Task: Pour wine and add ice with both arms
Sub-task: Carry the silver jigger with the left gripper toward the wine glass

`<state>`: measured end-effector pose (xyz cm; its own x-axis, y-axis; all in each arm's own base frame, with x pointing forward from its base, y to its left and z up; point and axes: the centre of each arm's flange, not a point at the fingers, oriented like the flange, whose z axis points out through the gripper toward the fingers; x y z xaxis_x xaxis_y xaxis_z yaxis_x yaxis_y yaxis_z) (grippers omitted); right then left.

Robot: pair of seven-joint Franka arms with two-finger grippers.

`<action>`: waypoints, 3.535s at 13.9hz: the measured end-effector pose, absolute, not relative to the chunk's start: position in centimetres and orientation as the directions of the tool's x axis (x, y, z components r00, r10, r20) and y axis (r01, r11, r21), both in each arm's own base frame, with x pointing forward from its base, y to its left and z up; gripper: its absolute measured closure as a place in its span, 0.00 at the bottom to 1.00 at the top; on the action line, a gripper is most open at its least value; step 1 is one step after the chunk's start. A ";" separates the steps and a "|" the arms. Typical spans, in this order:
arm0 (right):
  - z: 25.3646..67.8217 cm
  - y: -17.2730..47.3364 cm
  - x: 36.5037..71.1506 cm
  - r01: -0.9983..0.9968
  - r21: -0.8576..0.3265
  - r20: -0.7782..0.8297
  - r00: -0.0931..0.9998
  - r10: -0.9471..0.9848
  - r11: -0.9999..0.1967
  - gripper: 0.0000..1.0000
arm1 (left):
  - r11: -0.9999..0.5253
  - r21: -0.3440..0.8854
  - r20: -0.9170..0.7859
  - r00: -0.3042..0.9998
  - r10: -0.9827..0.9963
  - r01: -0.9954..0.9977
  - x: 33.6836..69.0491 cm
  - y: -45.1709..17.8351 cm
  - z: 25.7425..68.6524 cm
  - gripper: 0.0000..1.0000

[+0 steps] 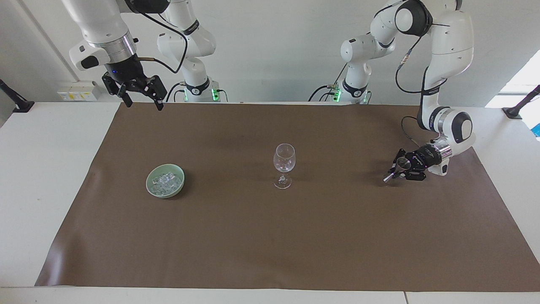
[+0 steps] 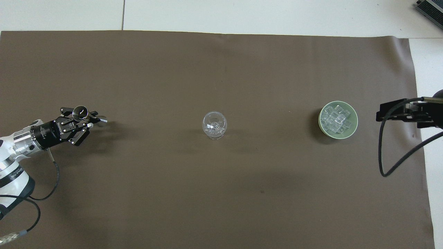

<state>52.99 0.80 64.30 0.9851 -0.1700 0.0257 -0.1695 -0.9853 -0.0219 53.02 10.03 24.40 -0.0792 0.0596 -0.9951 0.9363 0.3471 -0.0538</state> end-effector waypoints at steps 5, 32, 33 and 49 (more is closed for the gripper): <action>64.3 0.8 53.0 -0.169 -0.022 0.026 0.985 -0.170 -0.985 0.00 | 0.305 -0.093 -0.993 -0.113 0.047 0.948 53.8 7.4 26.8 0.80; 64.3 0.8 53.0 -0.169 -0.022 0.026 0.985 -0.170 -0.985 0.00 | 0.223 -0.006 -0.966 -0.063 0.249 0.975 54.5 -12.5 43.0 0.80; 64.3 0.8 53.0 -0.169 -0.022 0.026 0.985 -0.170 -0.985 0.00 | 0.222 0.005 -0.964 -0.055 0.260 0.975 54.3 -13.6 43.5 0.80; 64.3 0.8 53.0 -0.169 -0.022 0.026 0.985 -0.170 -0.985 0.00 | 0.224 0.158 -0.882 0.036 0.469 0.962 52.2 -21.9 45.9 0.80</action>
